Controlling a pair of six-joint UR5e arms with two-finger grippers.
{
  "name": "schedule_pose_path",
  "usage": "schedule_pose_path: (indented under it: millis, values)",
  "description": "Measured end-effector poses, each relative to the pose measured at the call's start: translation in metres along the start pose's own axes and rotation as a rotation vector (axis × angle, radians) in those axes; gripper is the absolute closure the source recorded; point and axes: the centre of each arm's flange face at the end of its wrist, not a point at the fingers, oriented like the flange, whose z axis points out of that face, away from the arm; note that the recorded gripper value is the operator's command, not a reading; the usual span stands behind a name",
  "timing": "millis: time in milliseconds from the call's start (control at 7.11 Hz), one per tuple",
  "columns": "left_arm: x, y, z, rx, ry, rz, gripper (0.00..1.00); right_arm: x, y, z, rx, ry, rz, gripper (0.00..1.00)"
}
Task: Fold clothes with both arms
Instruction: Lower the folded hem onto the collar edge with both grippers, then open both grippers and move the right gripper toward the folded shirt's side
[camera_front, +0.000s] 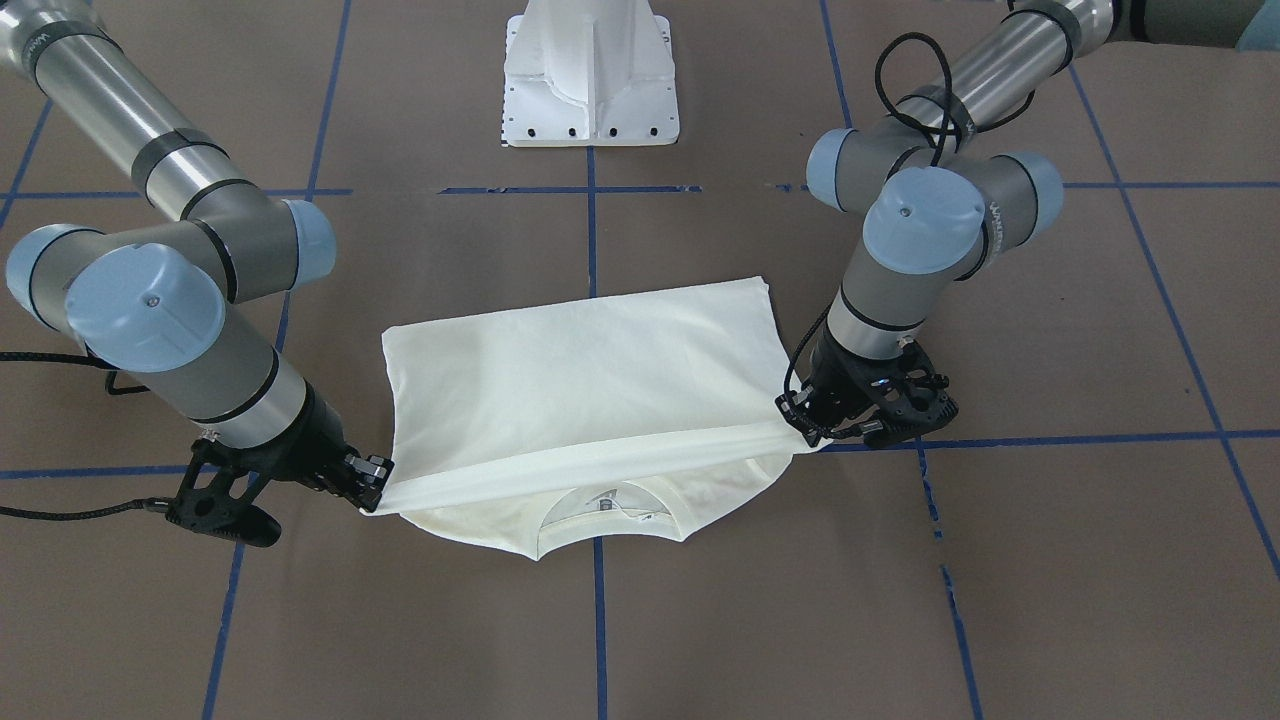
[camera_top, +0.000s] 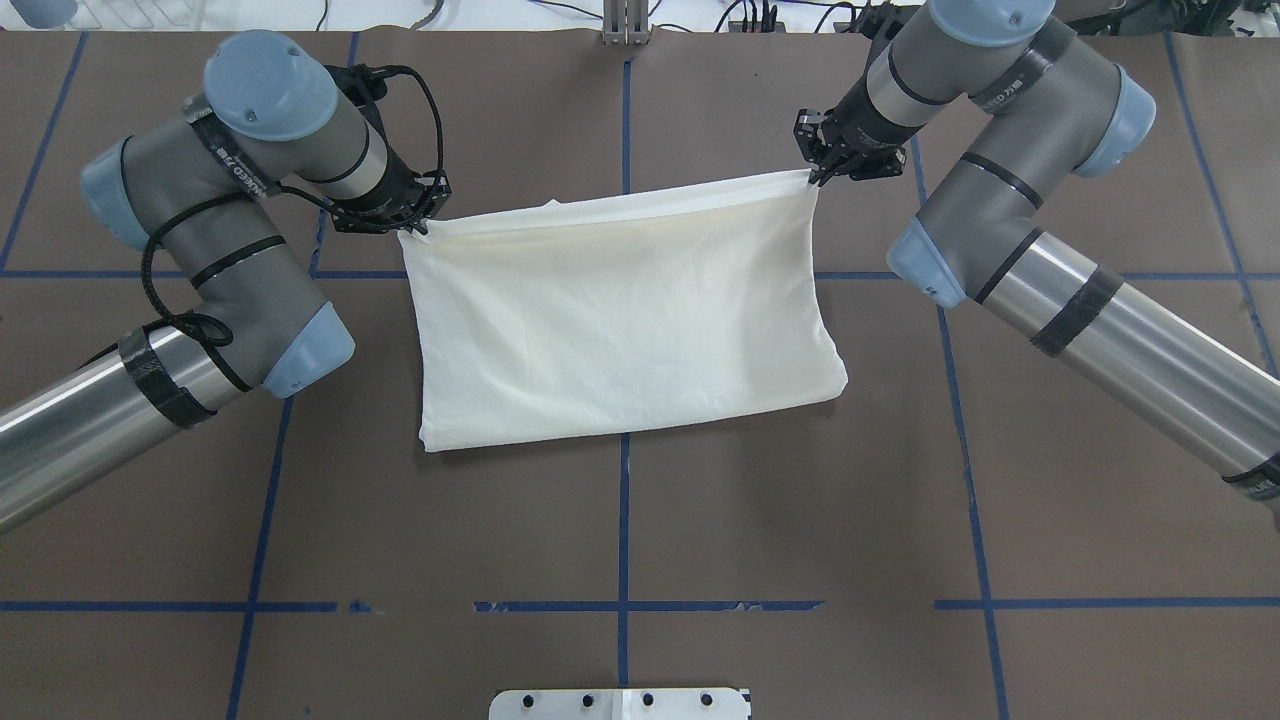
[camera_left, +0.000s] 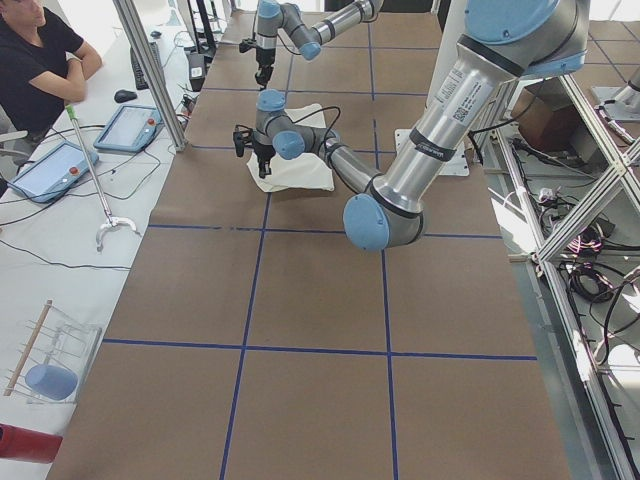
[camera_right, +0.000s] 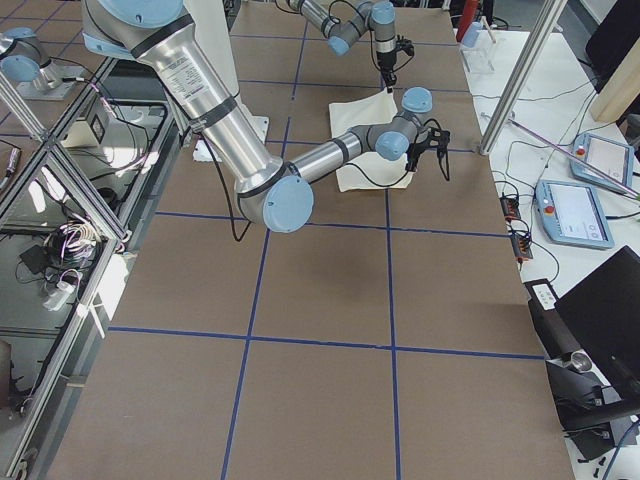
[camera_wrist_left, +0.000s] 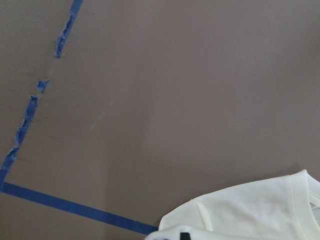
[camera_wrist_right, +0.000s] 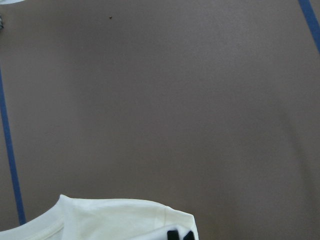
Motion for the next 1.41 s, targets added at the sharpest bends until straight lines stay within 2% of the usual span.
schedule_pose_path:
  millis: [422,704,844,985,1407]
  values:
    - [0.011,-0.001,-0.005,0.002,0.010,-0.006,1.00,-0.006,0.005,0.004,-0.007,-0.001,-0.008,1.00]
    - [0.016,0.000,-0.007,0.002,0.015,-0.007,0.99,-0.011,0.018,0.010,-0.016,-0.025,-0.036,1.00]
    - [0.017,0.001,-0.007,0.002,0.016,-0.006,0.04,-0.011,0.024,0.014,-0.018,-0.038,-0.049,0.54]
    - [0.017,0.002,-0.006,0.001,0.015,-0.004,0.00,-0.009,0.025,0.016,-0.019,-0.041,-0.052,0.01]
    - [0.017,0.002,-0.005,0.000,0.010,-0.003,0.00,0.013,0.024,0.020,-0.016,-0.042,-0.097,0.00]
